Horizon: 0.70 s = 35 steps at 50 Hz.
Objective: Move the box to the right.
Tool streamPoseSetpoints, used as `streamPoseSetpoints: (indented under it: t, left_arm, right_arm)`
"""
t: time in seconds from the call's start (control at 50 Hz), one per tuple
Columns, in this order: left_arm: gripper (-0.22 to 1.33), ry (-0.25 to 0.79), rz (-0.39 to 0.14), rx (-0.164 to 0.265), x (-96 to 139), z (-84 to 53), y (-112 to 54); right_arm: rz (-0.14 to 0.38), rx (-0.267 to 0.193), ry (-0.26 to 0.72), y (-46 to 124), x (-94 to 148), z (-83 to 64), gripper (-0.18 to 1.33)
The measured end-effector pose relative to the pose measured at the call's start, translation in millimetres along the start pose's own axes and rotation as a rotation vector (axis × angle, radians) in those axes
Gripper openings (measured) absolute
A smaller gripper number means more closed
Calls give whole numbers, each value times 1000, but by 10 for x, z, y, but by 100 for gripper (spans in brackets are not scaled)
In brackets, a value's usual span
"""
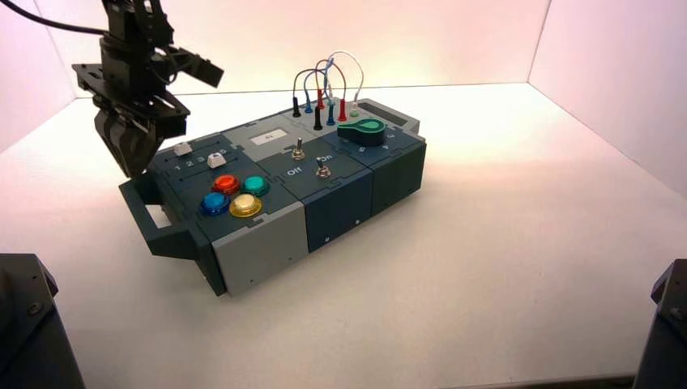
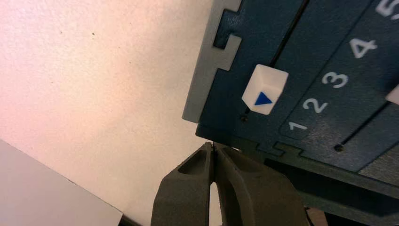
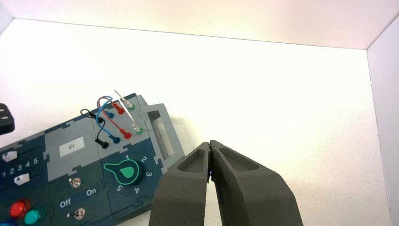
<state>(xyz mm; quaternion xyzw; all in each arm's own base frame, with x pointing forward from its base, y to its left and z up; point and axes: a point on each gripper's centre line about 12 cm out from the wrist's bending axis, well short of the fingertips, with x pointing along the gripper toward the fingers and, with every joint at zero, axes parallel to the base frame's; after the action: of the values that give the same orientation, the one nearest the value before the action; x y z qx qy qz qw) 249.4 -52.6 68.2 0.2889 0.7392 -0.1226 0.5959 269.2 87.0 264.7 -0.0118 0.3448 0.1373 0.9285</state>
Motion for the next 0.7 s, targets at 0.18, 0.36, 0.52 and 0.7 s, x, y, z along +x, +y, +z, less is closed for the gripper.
streamPoseSetpoints:
  t: [0.18, 0.36, 0.52, 0.7]
  left_arm:
    - [-15, 4, 0, 2, 23, 66, 13]
    - [-16, -13, 6, -1, -11, 168, 50]
    - [-16, -43, 13, -2, -67, 269, 79]
    - [-16, -55, 18, 8, -97, 308, 59]
  right_arm:
    - [-1, 0, -3, -1, 4, 4, -14]
    - [-1, 0, 3, -2, 26, -5, -14]
    - [-1, -1, 8, -3, 40, -11, -14]
    - [-1, 2, 8, -2, 40, -11, -14]
